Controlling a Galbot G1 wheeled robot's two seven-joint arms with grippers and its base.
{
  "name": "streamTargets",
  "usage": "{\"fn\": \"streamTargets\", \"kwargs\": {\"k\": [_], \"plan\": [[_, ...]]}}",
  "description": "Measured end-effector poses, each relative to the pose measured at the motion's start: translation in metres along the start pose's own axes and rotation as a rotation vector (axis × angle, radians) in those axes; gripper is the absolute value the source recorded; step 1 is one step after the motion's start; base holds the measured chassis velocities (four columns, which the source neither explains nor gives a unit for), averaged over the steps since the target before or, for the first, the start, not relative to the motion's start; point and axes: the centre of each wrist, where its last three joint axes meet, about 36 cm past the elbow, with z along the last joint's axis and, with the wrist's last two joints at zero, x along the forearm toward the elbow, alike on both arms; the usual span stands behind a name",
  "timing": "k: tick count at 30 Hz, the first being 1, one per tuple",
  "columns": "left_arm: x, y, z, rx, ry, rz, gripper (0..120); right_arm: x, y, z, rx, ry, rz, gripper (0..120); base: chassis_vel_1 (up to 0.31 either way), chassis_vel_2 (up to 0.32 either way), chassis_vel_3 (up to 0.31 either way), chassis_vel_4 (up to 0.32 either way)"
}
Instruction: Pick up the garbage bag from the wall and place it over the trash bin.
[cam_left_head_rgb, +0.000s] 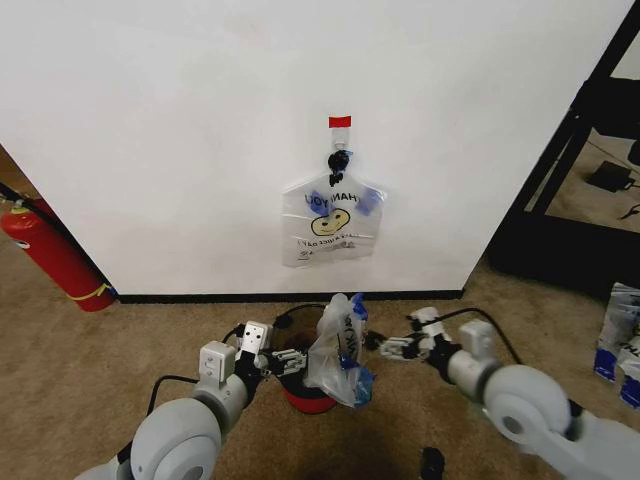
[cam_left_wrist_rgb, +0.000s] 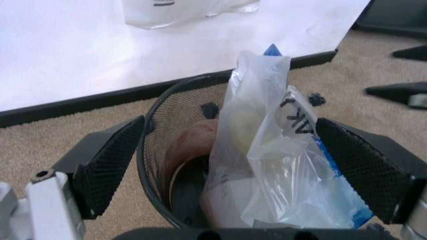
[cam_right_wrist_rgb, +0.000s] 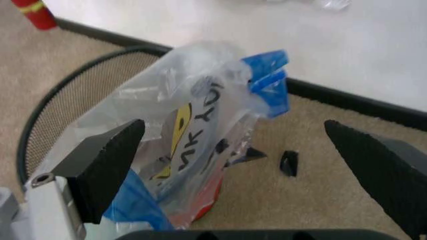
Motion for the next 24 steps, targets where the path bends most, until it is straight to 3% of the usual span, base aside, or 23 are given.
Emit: {"fn": "streamTargets", "kwargs": {"k": [8,10,13,24], "plan": [[0.001,0.0,-0.001,-0.006,-0.005,0.007,100,-0.03,0.01,0.009,-0.013,0.082,0.044,99,0.0,0.0,0.0,0.0],[0.0,0.001,-0.001,-0.008,-0.004,0.006,100,-0.032,0.011,0.011,-0.018,0.084,0.045,99,0.0,0.0,0.0,0.0],[-0.002,0.002,-0.002,-0.014,-0.005,0.011,100,-0.044,0.015,0.016,-0.04,0.089,0.045,89,0.0,0.0,0.0,0.0],[-0.002,0.0,0.0,-0.027,0.004,0.028,100,-0.069,0.029,0.022,-0.082,0.086,0.067,88,0.0,0.0,0.0,0.0]]}}
